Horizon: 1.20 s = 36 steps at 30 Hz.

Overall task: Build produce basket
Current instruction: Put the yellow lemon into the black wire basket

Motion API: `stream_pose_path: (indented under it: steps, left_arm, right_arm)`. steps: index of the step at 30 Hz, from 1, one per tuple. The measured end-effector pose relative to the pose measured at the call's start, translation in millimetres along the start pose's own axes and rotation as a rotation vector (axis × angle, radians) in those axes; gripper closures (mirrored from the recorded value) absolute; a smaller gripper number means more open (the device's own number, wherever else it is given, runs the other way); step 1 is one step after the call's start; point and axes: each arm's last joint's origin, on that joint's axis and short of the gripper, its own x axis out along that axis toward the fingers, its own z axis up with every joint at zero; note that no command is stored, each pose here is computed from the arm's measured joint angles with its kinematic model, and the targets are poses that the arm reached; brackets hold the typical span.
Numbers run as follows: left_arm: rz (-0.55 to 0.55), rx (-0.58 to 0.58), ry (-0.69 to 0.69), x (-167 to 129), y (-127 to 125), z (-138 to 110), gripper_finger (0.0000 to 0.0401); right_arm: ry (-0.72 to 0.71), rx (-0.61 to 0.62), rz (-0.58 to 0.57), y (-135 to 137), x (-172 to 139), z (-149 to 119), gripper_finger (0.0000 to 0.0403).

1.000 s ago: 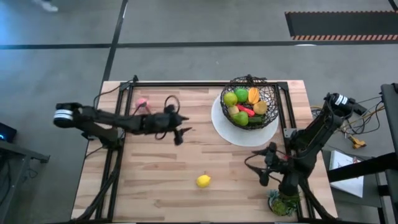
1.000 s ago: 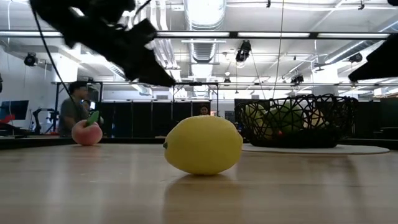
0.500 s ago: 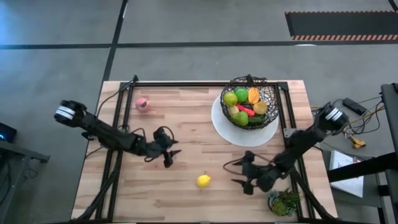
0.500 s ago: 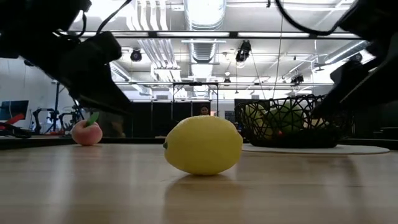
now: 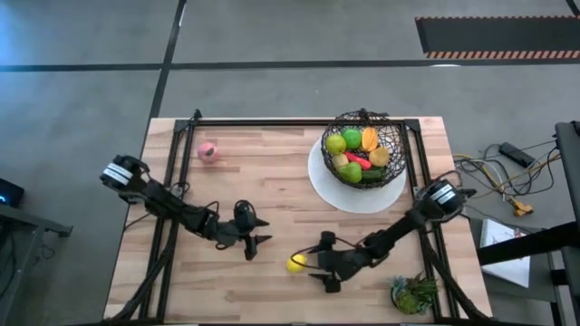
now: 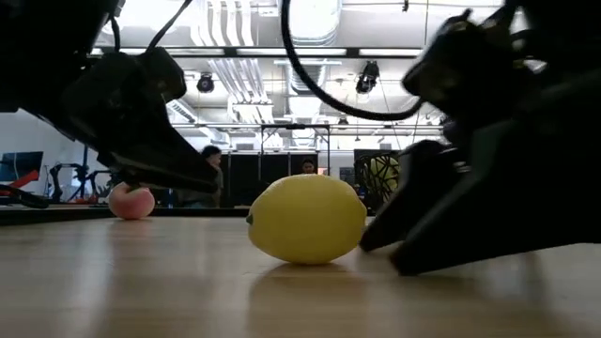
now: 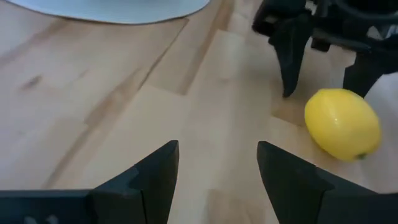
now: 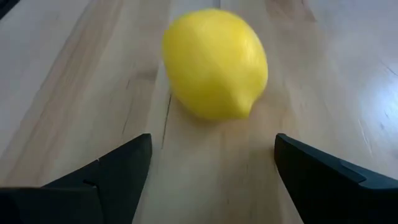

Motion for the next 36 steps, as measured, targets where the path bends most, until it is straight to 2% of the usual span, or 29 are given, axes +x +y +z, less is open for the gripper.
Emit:
stream_pose_path:
  steps: [9,16,22,26,33,36]
  left_arm:
    - [-0.004,-0.044,0.028,7.7,-5.7,-9.5,0.0199]
    - [-0.008,-0.041,0.03,7.2,-6.6,-10.3,0.0199]
    - [-0.008,-0.041,0.029,7.2,-6.6,-10.3,0.0199]
    - [-0.01,-0.041,0.03,7.0,-6.9,-10.5,0.0199]
    - [-0.014,-0.037,0.031,6.3,-7.9,-11.1,0.0199]
    - [-0.016,-0.036,0.032,6.0,-8.3,-11.5,0.0199]
  right_arm:
    - [-0.07,-0.047,0.084,-22.7,29.4,11.9,0.0078]
    - [-0.1,-0.083,0.108,-21.1,53.0,23.0,0.0078]
    - [-0.107,-0.075,0.108,-18.6,59.7,24.9,0.0081]
    - [-0.097,-0.049,0.107,-20.0,56.7,21.4,0.0111]
    - [-0.082,0.03,0.075,-25.9,44.6,14.3,0.0192]
    - [-0.092,0.09,0.049,-24.8,37.7,5.3,0.0197]
